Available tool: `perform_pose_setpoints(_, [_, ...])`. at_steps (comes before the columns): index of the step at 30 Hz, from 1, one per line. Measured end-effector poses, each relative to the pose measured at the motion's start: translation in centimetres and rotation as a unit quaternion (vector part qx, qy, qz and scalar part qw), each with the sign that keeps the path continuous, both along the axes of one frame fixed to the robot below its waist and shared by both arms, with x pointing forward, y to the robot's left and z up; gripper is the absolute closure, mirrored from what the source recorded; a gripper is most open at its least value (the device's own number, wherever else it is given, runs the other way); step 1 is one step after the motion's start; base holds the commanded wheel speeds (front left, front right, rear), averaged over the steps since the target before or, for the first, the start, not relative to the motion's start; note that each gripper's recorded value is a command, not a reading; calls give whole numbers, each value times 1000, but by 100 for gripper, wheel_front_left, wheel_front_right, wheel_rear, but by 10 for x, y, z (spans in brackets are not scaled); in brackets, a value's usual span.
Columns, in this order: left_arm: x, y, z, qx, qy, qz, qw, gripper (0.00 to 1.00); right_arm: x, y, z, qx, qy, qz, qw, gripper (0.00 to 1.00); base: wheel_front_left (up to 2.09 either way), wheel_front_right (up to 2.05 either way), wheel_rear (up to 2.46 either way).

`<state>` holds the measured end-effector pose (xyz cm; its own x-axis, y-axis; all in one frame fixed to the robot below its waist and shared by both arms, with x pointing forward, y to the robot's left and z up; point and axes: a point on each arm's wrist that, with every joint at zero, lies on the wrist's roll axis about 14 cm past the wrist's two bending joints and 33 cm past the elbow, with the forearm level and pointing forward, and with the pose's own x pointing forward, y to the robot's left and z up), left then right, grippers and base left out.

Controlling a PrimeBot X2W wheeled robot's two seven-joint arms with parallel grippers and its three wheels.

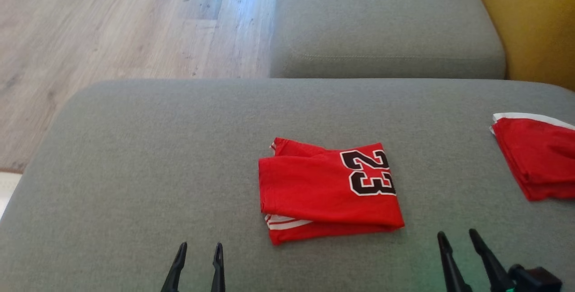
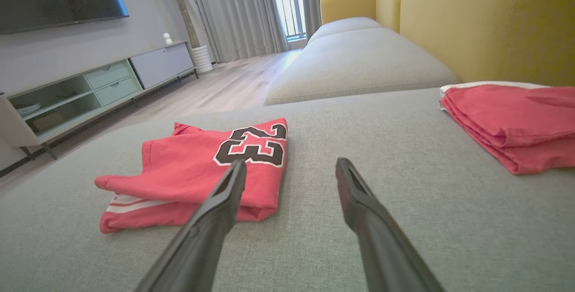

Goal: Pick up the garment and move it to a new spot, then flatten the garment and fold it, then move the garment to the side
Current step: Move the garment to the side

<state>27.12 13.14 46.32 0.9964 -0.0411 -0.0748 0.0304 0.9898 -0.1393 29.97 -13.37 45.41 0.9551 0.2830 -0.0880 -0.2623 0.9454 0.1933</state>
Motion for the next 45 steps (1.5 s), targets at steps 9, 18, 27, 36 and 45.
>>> perform_pose_setpoints(9, [-3,7,-14,-2,27,18,999,0,13,23,-36,19,77,37,996,0,0,0,0])
perform_pose_setpoints(18, [6,12,-24,-1,49,31,998,0,62,47,-59,96,214,65,970,0,0,0,0])
perform_pose_setpoints(27, [24,11,-31,-4,64,34,997,0,104,53,-73,120,271,75,952,0,0,0,0])
perform_pose_setpoints(36, [30,10,-31,-4,63,34,997,0,104,69,-74,156,303,97,935,100,0,0,0])
perform_pose_setpoints(45, [38,-5,-31,-4,60,4,998,0,116,26,-53,133,259,78,954,100,0,0,0])
